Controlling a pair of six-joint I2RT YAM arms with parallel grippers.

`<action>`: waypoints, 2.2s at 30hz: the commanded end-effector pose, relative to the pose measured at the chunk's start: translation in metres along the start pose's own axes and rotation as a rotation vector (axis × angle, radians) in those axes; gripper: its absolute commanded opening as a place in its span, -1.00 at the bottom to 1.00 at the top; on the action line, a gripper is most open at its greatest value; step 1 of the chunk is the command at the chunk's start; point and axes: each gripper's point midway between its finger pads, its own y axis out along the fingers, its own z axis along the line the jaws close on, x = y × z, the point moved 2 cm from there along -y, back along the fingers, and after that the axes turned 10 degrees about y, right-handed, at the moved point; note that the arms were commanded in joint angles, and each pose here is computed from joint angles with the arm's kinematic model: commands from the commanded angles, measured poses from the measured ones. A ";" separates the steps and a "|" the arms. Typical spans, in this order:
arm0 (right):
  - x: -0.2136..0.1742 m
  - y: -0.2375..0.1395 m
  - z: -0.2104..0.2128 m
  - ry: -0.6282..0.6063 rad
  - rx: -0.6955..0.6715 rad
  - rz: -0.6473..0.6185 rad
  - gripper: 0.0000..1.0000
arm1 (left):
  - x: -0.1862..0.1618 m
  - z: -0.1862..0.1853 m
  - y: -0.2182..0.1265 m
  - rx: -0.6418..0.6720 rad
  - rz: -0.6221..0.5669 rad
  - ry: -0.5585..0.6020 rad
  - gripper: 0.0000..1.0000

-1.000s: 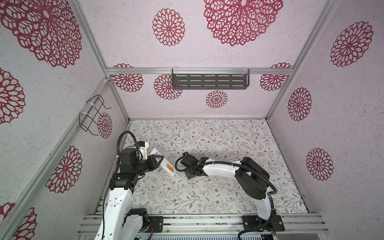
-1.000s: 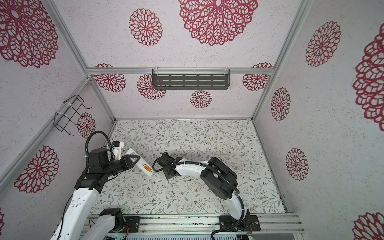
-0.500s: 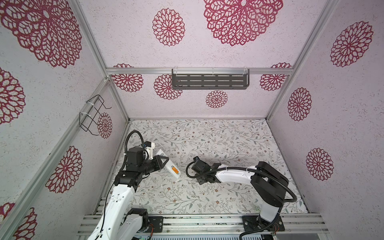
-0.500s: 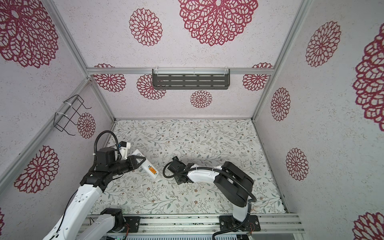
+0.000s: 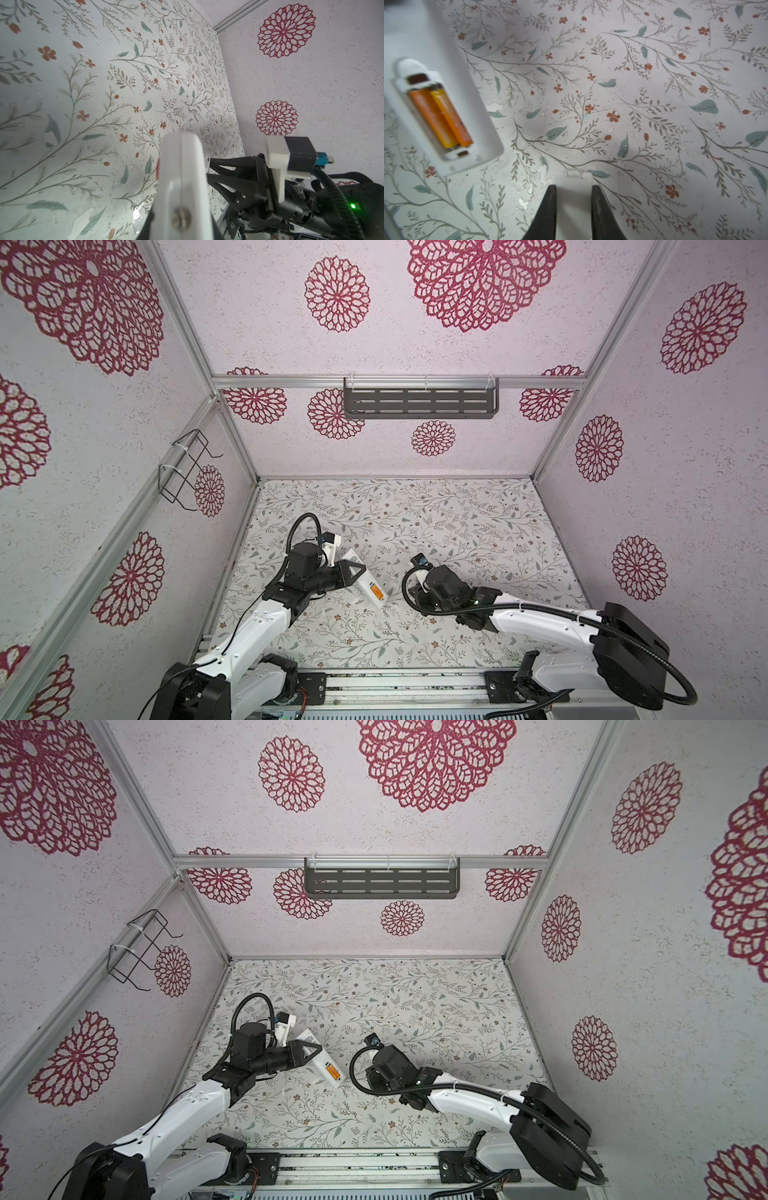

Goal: Load the batteries into the remote control
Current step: 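Carry the battery cover with the right gripper to the remote's compartment, then slide the battery cover over the compartment with the right gripper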

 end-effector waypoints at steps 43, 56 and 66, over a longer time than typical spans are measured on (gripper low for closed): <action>0.069 -0.048 0.082 -0.120 0.362 -0.402 -0.66 | 0.025 -0.068 -0.007 -0.335 -0.094 0.091 -1.00; 0.047 -0.037 0.072 -0.210 0.288 -0.325 -0.66 | 0.026 -0.067 -0.008 -0.331 -0.101 0.091 -1.00; 0.043 -0.033 0.075 -0.265 0.298 -0.289 -0.59 | 0.026 -0.067 -0.009 -0.331 -0.100 0.091 -1.00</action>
